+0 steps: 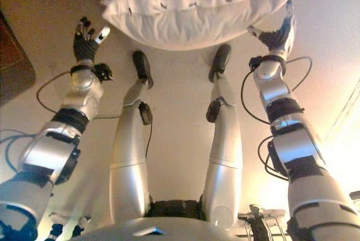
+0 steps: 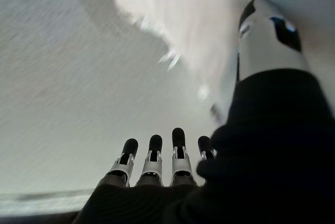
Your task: Pick up the cushion and take it to the sofa
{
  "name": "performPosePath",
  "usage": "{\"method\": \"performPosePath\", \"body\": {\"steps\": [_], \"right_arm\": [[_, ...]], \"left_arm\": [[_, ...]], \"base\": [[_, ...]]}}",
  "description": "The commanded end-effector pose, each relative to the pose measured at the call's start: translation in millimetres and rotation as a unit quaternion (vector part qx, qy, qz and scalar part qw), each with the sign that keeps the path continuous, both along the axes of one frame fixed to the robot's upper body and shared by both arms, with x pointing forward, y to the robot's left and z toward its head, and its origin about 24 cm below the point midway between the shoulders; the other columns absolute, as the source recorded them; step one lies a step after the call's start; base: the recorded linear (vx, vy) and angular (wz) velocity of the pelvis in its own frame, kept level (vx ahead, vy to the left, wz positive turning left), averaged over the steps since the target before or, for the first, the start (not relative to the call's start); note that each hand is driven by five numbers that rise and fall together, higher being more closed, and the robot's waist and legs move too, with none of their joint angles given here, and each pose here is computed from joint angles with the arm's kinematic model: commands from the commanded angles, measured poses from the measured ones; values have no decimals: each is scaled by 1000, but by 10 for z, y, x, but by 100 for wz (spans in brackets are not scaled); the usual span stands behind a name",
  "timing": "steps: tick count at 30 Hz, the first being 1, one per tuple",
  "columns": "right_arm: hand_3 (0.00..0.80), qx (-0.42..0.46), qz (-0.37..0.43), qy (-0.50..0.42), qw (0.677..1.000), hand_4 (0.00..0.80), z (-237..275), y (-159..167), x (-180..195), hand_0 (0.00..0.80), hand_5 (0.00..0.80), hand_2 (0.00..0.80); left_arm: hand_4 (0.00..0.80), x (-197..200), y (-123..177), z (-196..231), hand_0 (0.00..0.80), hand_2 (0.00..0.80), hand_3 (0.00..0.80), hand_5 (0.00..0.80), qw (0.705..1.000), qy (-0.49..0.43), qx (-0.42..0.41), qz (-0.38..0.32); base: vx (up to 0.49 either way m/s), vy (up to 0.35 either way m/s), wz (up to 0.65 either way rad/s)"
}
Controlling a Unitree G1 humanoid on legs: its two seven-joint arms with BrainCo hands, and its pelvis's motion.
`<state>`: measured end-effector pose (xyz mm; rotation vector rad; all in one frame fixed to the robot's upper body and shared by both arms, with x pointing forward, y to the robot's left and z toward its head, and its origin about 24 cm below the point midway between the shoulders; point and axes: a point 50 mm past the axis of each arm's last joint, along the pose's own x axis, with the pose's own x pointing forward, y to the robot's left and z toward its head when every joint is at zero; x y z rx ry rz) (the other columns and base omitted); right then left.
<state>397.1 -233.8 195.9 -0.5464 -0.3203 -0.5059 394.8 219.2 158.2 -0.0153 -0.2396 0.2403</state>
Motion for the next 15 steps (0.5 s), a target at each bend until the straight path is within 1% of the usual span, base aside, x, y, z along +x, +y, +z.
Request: {"method": "performPosePath", "body": {"steps": [1, 2, 3, 4, 6, 9, 12, 15], "right_arm": [[0, -54, 81, -27, 995, 0, 210, 124, -18, 0, 0, 0], [0, -65, 98, -30, 993, 0, 264, 183, -8, 0, 0, 0], [0, -74, 81, -5, 994, 0, 222, 168, 10, 0, 0, 0], [0, -63, 93, 0, 994, 0, 235, 135, 18, 0, 0, 0], [0, -75, 120, -6, 990, 0, 449, 73, 20, 0, 0, 0], [0, -83, 151, -11, 985, 0, 704, 95, 12, 0, 0, 0], [0, -85, 210, -27, 974, 0, 890, 152, -21, 0, 0, 0], [0, -72, 286, -39, 955, 0, 1007, 289, -53, 0, 0, 0]], "left_arm": [[0, -13, 87, 223, 0, 0, 0, 0, 998, -50, -29, -37], [0, 0, 55, 295, 0, 0, 0, 0, 996, -60, -25, -58], [0, 7, 13, 308, 0, 0, 0, 0, 995, -62, -24, -80], [0, 16, -4, 343, 0, 0, 0, 0, 993, -66, -21, -91], [0, 41, -38, 572, 0, 0, 0, 0, 989, -85, 10, -119], [0, 48, -86, 755, 0, 0, 0, 0, 986, -97, 38, -130], [0, 55, -137, 895, 0, 0, 0, 0, 981, -108, 57, -153], [0, 60, -226, 974, 0, 0, 0, 0, 970, -113, 63, -205]], "base": [[0, 0, 0], [100, 23, 1], [102, 10, -1], [98, -5, -3], [-88, -10, -8], [-23, -14, -5], [6, -10, 0], [11, -25, -1]]}}
